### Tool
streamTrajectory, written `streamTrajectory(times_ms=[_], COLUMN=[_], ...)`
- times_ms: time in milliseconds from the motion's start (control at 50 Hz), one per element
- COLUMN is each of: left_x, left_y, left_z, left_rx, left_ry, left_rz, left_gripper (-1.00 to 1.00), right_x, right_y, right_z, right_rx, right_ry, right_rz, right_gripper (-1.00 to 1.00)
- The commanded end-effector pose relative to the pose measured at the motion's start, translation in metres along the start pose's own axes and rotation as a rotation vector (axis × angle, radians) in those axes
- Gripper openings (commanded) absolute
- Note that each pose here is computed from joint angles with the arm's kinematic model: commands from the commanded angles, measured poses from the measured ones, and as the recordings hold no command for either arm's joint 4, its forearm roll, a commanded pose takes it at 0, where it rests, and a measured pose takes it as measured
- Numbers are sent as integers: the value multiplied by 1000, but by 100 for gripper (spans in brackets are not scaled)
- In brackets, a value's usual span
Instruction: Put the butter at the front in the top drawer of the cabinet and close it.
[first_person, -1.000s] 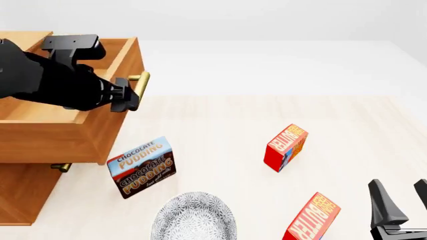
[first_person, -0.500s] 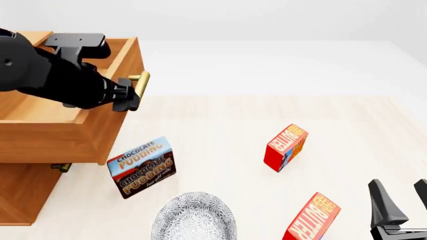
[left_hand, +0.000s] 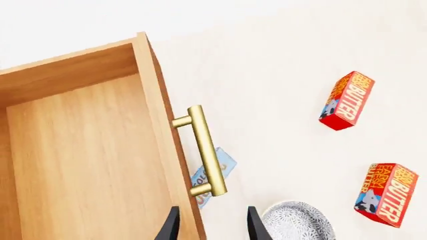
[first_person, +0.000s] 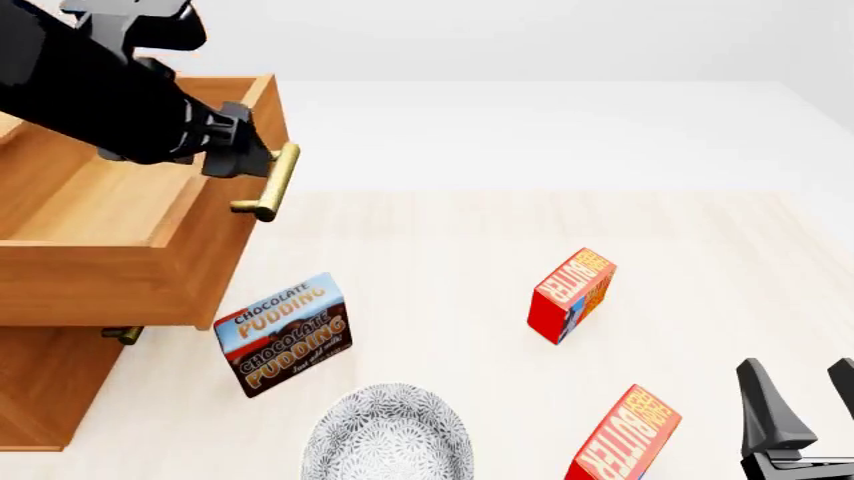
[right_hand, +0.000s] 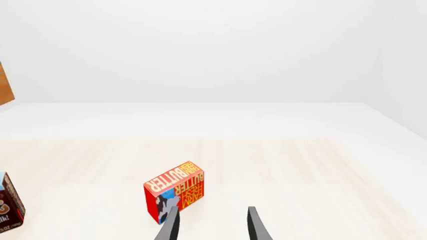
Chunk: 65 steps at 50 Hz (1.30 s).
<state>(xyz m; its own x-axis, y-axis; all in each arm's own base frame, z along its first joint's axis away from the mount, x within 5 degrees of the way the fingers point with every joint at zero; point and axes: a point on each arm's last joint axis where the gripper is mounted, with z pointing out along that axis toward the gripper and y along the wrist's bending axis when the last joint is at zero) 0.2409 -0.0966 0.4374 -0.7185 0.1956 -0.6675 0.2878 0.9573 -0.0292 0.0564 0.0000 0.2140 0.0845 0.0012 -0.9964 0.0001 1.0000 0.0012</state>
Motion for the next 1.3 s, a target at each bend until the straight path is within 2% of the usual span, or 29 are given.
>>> streamTrajectory(times_ms=[20, 260, 320, 340, 380, 400, 500, 520, 560, 600, 740, 760, 820, 840, 860, 900, 940, 980, 1020, 1180, 1300], left_x=[-10, 0, 3, 0, 0, 1, 1, 3, 3, 4, 4, 5, 5, 6, 5, 4, 1, 0, -3, -12, -19], left_y=[-13, -14, -19, -30, -30, -23, -23, -37, -47, -48, -48, -62, -66, -65, -71, -69, -88, -90, -104, -126, -132], left_z=[-57, -73, -74, -79, -79, -85, -85, -70, -66, -63, -63, -58, -52, -45, -44, -38, -29, -21, -15, 10, 21], left_rx=[92, 102, 118, 157, 157, 133, 133, 173, 200, 200, 200, 242, 247, 238, 255, 241, 289, 288, 319, 345, 342], left_ry=[-138, -159, -158, -176, -176, -203, -203, -193, -217, -226, -226, -293, -283, -284, -290, -304, -296, -300, -302, -297, -301], left_rz=[76, 125, 180, 213, 213, 266, 267, 315, 370, 389, 389, 446, 450, 472, 468, 480, 484, 488, 486, 490, 496], left_gripper=[100, 100, 100, 100, 100, 100, 100, 100, 100, 100, 100, 100, 100, 100, 100, 100, 100, 100, 100, 100, 100], right_x=[0, 0, 0, 0, 0, 0, 0, 0, 0, 0, 0, 0, 0, 0, 0, 0, 0, 0, 0, 0, 0], right_y=[0, 0, 0, 0, 0, 0, 0, 0, 0, 0, 0, 0, 0, 0, 0, 0, 0, 0, 0, 0, 0], right_z=[0, 0, 0, 0, 0, 0, 0, 0, 0, 0, 0, 0, 0, 0, 0, 0, 0, 0, 0, 0, 0], right_rx=[0, 0, 0, 0, 0, 0, 0, 0, 0, 0, 0, 0, 0, 0, 0, 0, 0, 0, 0, -1, 1], right_ry=[0, 0, 0, 0, 0, 0, 0, 0, 0, 0, 0, 0, 0, 0, 0, 0, 0, 0, -1, 0, 0], right_rz=[0, 0, 0, 0, 0, 0, 0, 0, 0, 0, 0, 0, 0, 0, 0, 0, 0, 0, 0, -1, 0], right_gripper=[100, 100, 100, 100, 100, 100, 100, 100, 100, 100, 100, 100, 100, 100, 100, 100, 100, 100, 100, 100, 100])
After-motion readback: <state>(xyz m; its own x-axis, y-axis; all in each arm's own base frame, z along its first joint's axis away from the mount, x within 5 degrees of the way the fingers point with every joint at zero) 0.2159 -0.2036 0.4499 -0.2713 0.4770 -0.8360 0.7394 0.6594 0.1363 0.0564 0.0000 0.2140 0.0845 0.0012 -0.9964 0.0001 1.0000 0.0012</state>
